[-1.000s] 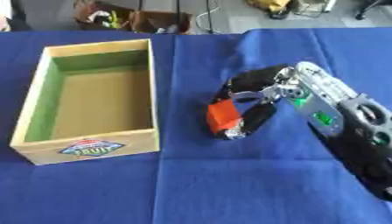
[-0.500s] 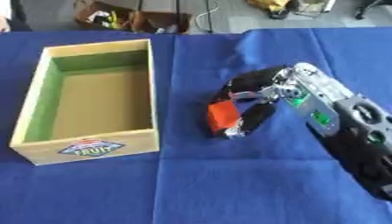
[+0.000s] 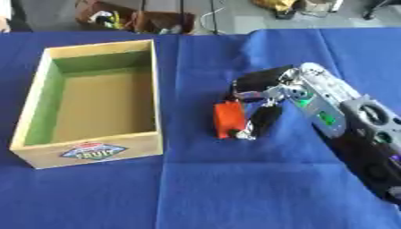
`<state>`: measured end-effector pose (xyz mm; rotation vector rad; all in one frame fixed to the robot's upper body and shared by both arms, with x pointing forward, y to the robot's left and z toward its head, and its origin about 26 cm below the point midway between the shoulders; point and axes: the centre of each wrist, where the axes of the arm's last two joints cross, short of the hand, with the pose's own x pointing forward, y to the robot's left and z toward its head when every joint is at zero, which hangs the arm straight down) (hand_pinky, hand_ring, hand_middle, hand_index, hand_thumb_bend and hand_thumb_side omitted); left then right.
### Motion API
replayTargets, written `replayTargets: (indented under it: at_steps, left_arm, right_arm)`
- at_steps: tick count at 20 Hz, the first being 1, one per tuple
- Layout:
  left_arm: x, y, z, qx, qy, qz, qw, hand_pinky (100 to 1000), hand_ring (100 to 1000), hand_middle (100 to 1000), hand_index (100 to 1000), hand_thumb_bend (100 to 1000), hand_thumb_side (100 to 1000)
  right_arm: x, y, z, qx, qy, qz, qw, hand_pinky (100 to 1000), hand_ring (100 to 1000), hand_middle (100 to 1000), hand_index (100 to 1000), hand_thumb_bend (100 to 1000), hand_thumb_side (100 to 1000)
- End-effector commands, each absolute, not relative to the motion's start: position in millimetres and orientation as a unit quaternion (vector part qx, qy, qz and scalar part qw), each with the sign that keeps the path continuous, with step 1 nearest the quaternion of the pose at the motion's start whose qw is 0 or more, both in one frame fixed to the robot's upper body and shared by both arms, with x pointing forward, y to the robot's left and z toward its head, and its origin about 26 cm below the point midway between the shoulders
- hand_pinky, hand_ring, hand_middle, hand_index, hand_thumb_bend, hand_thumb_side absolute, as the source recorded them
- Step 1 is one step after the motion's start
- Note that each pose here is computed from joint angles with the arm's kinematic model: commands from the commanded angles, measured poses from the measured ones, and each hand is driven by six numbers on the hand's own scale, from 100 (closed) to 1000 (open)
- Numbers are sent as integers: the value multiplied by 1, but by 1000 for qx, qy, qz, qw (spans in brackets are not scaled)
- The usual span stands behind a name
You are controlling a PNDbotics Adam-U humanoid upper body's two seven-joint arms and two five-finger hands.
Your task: Pick up objects on the table and place them in the box.
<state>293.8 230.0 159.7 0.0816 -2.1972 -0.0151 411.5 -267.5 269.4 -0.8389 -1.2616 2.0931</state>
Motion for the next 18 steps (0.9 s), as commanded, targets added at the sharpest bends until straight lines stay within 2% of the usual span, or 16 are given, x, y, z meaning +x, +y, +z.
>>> replayTargets:
  at_steps: [1,4,18]
  left_arm:
    - [292,230,166,31,-895,-12,444,622,900,819,725,100,998]
    - [292,230,166,30,-895,-14,445,622,900,819,725,100,999]
    - [291,230,165,31,-894,-14,447,622,900,820,725,100,1000]
  right_arm:
    - [410,-271,283,-330,-496,757,266,661,585,400,519,131,476]
    - [409,-270,287,-338,-519,740,261,643,549,371,469,100,416]
    - [399,-255,320,-353,-612,663,248,626,511,330,343,100,410]
